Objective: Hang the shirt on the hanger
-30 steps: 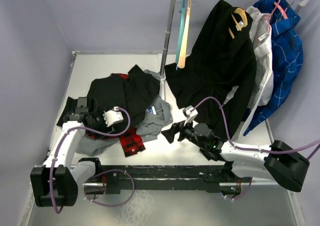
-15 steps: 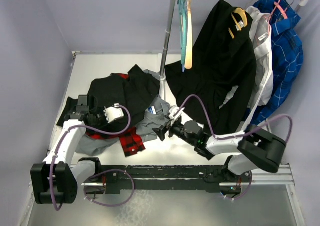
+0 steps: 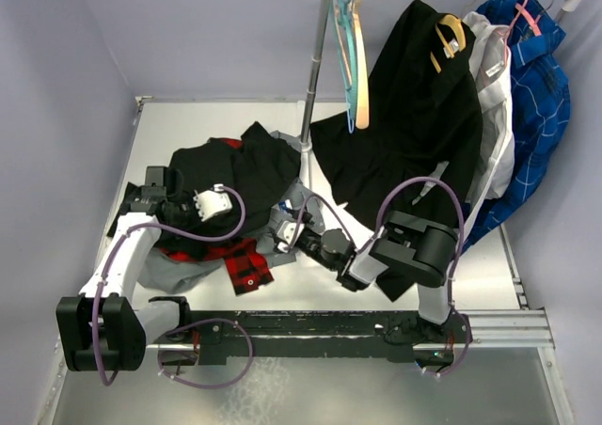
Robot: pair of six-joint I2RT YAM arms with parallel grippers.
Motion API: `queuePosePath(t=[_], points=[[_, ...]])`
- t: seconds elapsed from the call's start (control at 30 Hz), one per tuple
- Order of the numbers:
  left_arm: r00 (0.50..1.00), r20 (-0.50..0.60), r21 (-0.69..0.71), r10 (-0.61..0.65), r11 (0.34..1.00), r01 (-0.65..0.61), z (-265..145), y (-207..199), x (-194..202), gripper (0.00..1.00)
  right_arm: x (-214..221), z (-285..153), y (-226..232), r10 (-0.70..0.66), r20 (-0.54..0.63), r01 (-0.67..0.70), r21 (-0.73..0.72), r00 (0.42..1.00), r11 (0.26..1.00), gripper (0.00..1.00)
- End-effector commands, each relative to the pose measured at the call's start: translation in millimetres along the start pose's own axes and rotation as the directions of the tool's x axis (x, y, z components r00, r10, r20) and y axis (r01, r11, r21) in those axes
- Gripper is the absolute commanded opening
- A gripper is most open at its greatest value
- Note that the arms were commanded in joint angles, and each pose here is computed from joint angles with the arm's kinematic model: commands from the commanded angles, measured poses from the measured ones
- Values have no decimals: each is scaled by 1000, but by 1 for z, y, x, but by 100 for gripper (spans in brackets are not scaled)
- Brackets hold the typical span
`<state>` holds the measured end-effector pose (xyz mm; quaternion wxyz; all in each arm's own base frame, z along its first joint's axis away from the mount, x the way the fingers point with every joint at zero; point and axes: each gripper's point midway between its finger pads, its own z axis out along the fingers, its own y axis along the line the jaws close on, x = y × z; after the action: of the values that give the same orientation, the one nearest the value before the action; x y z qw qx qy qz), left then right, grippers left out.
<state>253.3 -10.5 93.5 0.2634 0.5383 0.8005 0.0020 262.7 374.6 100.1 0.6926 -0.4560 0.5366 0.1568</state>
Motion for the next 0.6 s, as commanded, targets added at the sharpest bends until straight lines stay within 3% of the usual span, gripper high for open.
queuePosePath(t=[0.0, 0.27, 0.43, 0.5, 0.57], points=[[999, 25, -46, 38, 998, -37, -16, 16, -14, 5, -52, 22, -19, -140, 173, 120, 124, 975, 985, 65], [1000, 21, -44, 23, 999, -22, -17, 20, -16, 6, -48, 35, 9, -143, 192, 140, 30, 971, 990, 70], [1000, 18, -34, 17, 999, -16, -16, 21, -16, 6, -44, 42, 10, -122, 195, 115, 49, 973, 992, 70], [1000, 19, -29, 14, 999, -14, -17, 20, -17, 6, -43, 49, 9, -131, 196, 119, 69, 972, 990, 62], [1000, 18, -28, 12, 1000, -11, -18, 20, -17, 6, -43, 57, 9, -149, 196, 136, 80, 969, 987, 41]])
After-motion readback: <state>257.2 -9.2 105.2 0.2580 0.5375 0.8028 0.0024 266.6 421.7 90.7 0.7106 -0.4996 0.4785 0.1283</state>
